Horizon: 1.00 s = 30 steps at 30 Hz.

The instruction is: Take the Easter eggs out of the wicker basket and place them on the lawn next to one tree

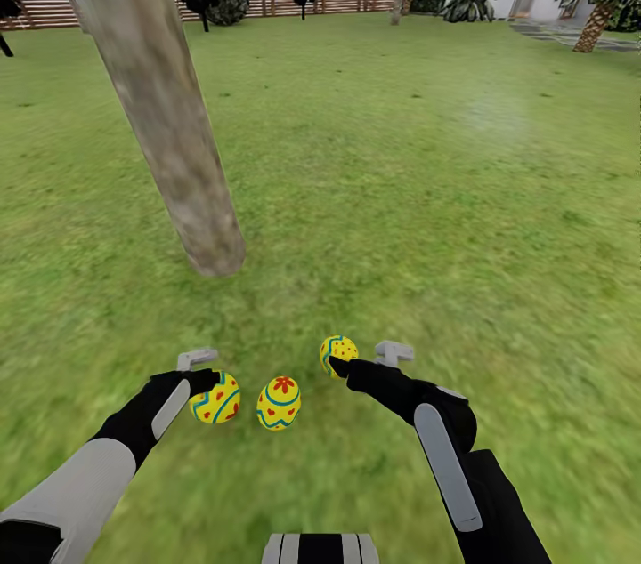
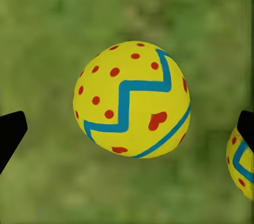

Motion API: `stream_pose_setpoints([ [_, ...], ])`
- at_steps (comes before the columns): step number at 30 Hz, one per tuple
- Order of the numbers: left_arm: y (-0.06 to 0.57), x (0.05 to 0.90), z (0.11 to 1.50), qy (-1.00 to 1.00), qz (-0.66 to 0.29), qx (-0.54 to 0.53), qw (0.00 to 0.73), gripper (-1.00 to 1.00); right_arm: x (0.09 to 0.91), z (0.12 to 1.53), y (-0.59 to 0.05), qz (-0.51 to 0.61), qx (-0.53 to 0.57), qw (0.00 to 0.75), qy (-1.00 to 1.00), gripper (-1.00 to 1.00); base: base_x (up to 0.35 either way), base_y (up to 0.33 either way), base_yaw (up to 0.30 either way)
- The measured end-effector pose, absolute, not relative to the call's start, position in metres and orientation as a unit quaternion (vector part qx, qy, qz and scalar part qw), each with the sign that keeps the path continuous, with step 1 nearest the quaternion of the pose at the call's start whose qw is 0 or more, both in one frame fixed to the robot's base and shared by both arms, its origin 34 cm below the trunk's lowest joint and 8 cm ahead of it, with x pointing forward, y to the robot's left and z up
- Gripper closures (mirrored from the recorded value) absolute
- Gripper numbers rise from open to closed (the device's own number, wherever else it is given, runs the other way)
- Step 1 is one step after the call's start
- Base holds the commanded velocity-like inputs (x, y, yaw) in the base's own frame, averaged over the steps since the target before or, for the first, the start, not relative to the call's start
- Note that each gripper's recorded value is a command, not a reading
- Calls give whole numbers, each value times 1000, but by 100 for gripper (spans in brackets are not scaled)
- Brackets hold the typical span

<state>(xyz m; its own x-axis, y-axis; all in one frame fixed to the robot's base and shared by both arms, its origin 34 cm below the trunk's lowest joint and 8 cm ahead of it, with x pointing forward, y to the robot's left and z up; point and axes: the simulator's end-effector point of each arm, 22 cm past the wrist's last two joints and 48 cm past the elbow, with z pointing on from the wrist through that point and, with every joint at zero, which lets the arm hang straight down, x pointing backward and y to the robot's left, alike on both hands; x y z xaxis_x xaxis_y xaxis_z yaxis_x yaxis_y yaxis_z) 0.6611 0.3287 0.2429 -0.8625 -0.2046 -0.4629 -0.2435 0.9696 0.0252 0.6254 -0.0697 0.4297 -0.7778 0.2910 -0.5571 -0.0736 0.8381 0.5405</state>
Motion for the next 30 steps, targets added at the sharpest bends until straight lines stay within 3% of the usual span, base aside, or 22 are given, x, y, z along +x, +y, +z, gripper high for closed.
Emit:
stream_pose_setpoints([
  [22, 329, 670, 293, 963, 37, -115, 242, -100, 630, 478, -76, 273, 52, 367, 888, -100, 0, 0, 0],
  [30, 337, 673, 311, 960, 38, -114, 253, -100, 634, 480, -127, 221, 37, 385, 895, -100, 0, 0, 0],
])
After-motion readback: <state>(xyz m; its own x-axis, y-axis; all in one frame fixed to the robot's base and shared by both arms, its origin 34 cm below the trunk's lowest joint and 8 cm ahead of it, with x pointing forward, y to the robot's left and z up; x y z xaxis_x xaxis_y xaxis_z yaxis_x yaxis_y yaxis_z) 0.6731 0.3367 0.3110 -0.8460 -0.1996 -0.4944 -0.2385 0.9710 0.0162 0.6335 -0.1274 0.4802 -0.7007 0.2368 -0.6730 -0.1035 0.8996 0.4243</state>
